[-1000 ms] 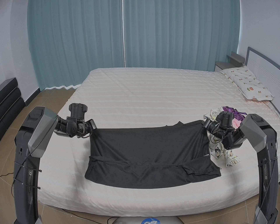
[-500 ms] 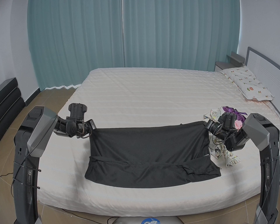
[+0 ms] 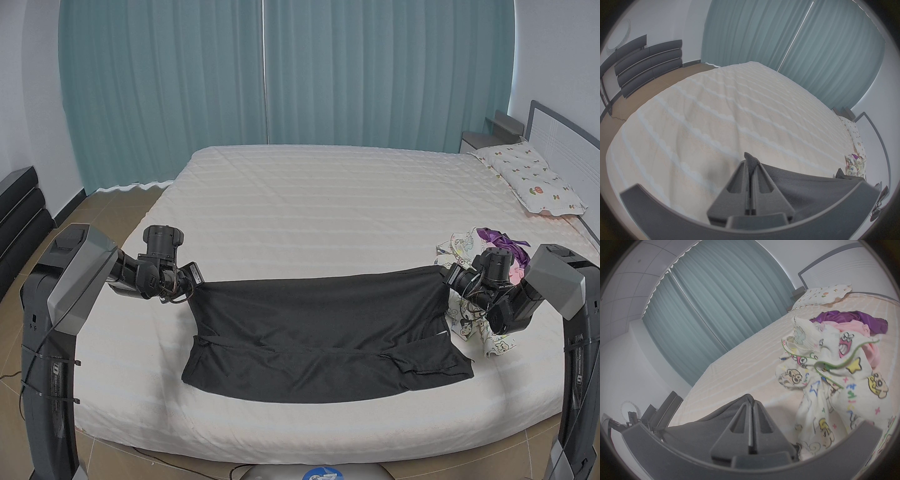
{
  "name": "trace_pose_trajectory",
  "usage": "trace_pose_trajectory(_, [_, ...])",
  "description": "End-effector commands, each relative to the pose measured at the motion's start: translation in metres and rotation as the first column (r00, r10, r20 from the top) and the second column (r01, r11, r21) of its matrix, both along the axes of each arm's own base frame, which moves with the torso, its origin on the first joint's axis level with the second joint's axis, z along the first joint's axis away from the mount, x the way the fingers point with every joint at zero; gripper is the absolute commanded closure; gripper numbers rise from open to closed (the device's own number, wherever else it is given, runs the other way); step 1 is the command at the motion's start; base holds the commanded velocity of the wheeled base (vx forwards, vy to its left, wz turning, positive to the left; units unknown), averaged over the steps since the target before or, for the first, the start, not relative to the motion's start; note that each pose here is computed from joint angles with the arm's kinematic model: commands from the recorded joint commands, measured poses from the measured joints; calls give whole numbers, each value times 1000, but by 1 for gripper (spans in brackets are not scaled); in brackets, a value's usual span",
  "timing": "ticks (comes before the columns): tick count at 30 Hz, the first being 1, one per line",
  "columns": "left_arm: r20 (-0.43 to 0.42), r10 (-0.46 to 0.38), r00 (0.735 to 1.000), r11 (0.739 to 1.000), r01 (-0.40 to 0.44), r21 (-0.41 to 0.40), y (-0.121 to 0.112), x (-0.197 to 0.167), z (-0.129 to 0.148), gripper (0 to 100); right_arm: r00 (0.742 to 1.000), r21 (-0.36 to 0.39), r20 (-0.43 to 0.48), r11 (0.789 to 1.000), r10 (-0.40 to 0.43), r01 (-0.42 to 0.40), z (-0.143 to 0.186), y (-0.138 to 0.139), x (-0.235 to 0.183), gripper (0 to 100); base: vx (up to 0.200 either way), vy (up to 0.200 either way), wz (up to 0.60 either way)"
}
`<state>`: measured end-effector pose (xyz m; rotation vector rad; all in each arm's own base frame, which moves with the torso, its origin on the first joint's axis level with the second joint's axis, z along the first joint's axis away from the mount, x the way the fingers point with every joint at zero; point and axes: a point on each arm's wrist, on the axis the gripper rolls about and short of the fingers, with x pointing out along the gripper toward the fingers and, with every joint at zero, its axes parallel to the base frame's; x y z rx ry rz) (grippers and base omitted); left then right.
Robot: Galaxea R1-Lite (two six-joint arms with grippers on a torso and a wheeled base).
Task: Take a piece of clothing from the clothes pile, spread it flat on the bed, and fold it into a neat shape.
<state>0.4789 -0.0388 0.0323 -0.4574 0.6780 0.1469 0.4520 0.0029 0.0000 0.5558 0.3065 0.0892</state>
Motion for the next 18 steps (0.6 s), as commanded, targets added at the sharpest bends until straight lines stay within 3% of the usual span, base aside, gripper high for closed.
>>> trace_pose_trajectory(1, [3, -1, 1000, 1000, 1, 4, 0, -13, -2, 100, 1000, -16, -30, 1000, 9, -9, -10, 1, -19, 100, 0, 0, 0])
trace_pose_trajectory(9, [-48, -5, 999, 1000, 6, 8, 2, -37, -28, 100, 990, -79, -128, 994, 64, -75, -32, 2, -46, 100, 0, 0, 0])
trace_pose_trajectory(18, [-172, -57, 983, 996, 68, 58, 3, -68, -54, 100, 965, -140, -245, 981, 96, -134, -48, 2, -72, 100, 0, 0, 0])
